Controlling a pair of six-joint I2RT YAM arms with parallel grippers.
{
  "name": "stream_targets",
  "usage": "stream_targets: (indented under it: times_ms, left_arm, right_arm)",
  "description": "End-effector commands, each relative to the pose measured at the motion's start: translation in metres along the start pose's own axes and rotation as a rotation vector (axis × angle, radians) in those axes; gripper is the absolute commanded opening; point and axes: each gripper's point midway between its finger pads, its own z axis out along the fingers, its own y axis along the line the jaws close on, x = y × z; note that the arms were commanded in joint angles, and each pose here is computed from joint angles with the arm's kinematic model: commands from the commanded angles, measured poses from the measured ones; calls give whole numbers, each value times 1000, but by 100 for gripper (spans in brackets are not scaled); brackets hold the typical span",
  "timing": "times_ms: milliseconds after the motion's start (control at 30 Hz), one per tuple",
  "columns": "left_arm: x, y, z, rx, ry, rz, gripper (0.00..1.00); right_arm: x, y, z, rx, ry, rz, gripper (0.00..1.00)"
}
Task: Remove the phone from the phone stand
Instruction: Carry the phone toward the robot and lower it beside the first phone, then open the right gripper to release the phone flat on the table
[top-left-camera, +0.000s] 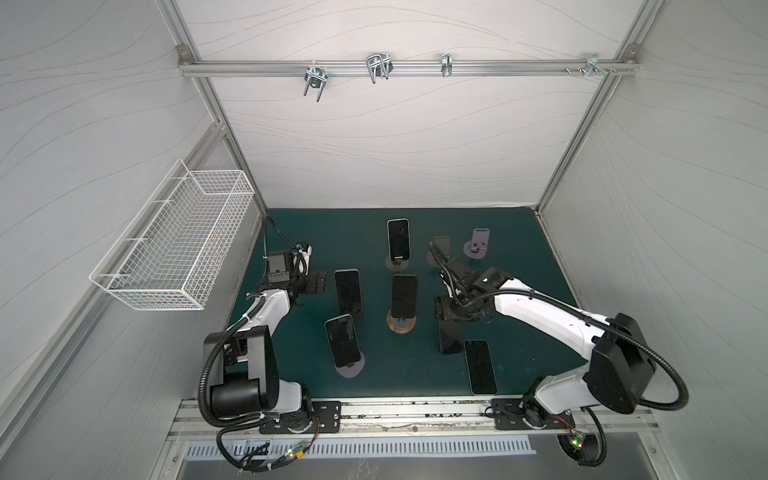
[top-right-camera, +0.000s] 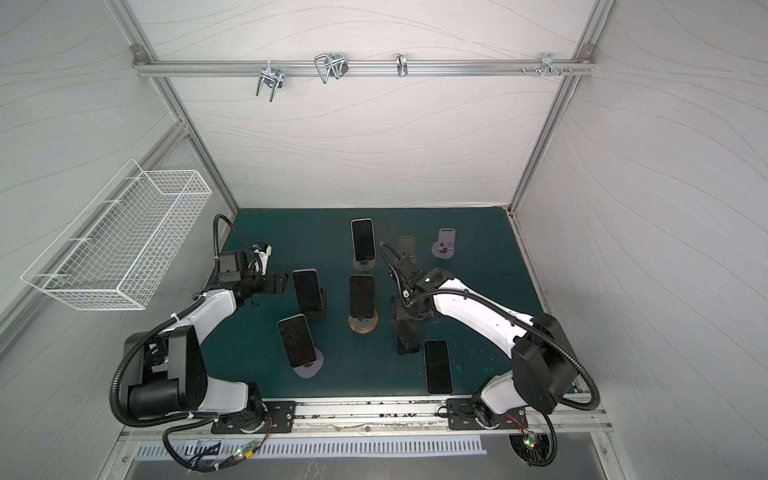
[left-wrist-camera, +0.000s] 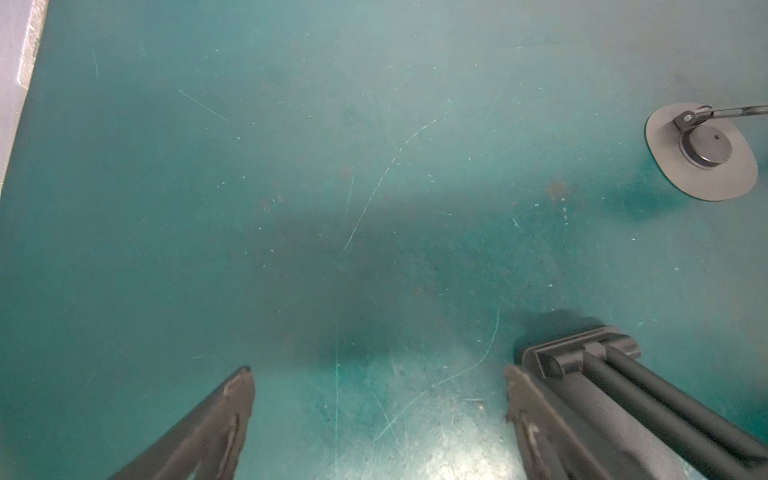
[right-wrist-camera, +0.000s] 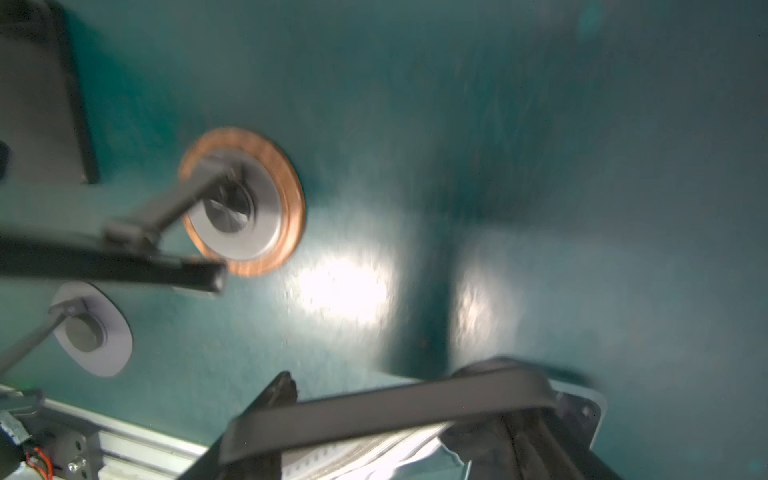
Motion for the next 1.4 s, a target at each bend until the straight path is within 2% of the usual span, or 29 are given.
stream_targets:
  times_ms: [0, 200, 500, 800, 1367]
  left_arm:
    - [-18, 6, -3, -15, -33, 1, 95]
    - [-17, 6, -4, -10, -36, 0, 95]
    - [-18, 7, -2, -11, -27, -6, 95]
    - [-18, 7, -3, -10, -29, -8, 95]
    - [-18, 8, -2, -10, -25, -12, 95]
  right_arm:
    - [33, 1, -3, 5, 88, 131, 69]
    - [59, 0, 5, 95, 147, 113, 70]
    - [89, 1, 24, 134, 240, 134, 71]
    - [101, 2, 39, 147, 263, 149, 71]
    - [90, 3, 61, 219, 287, 95, 73]
